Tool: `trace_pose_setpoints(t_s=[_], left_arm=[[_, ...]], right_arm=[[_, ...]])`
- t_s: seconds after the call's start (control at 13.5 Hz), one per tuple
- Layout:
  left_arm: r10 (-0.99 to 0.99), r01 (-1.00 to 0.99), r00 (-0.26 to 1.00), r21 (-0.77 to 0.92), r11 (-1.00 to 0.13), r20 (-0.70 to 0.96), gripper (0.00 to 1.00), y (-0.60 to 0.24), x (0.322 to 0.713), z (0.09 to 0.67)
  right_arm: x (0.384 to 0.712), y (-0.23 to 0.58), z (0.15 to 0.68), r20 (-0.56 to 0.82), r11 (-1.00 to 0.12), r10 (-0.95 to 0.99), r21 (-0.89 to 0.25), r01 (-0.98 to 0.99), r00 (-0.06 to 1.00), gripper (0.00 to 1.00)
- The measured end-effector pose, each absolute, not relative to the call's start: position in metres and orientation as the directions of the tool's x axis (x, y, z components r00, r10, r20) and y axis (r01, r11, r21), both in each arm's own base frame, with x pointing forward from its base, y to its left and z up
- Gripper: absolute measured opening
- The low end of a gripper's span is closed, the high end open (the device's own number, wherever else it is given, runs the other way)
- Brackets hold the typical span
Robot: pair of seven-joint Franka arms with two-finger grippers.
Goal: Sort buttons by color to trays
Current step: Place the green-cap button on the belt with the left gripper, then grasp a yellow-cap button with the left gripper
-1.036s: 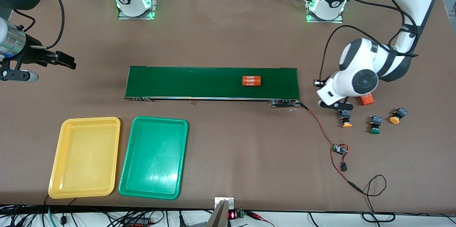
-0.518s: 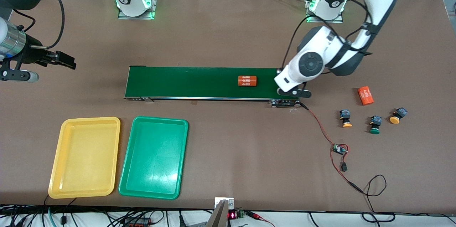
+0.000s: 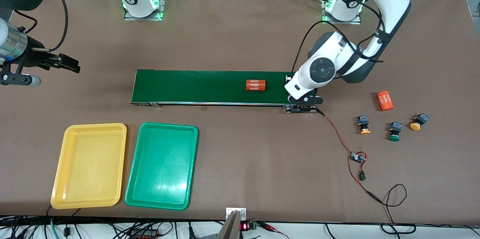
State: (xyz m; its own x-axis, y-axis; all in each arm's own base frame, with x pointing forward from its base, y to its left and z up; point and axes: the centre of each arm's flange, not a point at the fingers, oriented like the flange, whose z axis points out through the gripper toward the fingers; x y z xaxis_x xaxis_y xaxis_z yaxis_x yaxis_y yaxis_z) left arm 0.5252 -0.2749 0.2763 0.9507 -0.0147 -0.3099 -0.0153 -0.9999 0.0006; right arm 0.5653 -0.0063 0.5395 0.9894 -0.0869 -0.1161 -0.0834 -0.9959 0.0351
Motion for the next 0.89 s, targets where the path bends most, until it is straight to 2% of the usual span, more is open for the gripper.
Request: trace_pose_setpoints(t_s=[0.22,0.44,0.59,0.74,0.89], left_arm=[[0.046,0.042,0.950,-0.022,-0.999,-0.310,0.97,-0.245,0.559,0.314],[0.173,0.163,0.944,-0.057,-0.985,-0.281,1.00,-0.171,0.599,0.334],[0.229,0.196,0.940,-0.148,-0.969,-0.252,1.00,-0.094,0.619,0.317],[0.213,0.165,0.943,-0.196,-0.966,-0.256,1.00,-0.052,0.628,0.295],[0.175,0.132,0.944,-0.166,-0.977,-0.279,1.00,-0.019,0.634,0.264]], right_arm=[[0.565,-0.006,0.539,-0.116,-0.996,-0.087,0.035,-0.083,0.989,1.00],[0.565,-0.006,0.539,-0.117,-0.996,-0.087,0.035,-0.083,0.989,1.00],[0.565,-0.006,0.539,-0.117,-0.996,-0.087,0.035,-0.083,0.989,1.00],[0.566,-0.006,0.538,-0.119,-0.996,-0.087,0.035,-0.083,0.989,1.00],[0.566,-0.006,0.537,-0.120,-0.996,-0.087,0.036,-0.083,0.989,1.00]])
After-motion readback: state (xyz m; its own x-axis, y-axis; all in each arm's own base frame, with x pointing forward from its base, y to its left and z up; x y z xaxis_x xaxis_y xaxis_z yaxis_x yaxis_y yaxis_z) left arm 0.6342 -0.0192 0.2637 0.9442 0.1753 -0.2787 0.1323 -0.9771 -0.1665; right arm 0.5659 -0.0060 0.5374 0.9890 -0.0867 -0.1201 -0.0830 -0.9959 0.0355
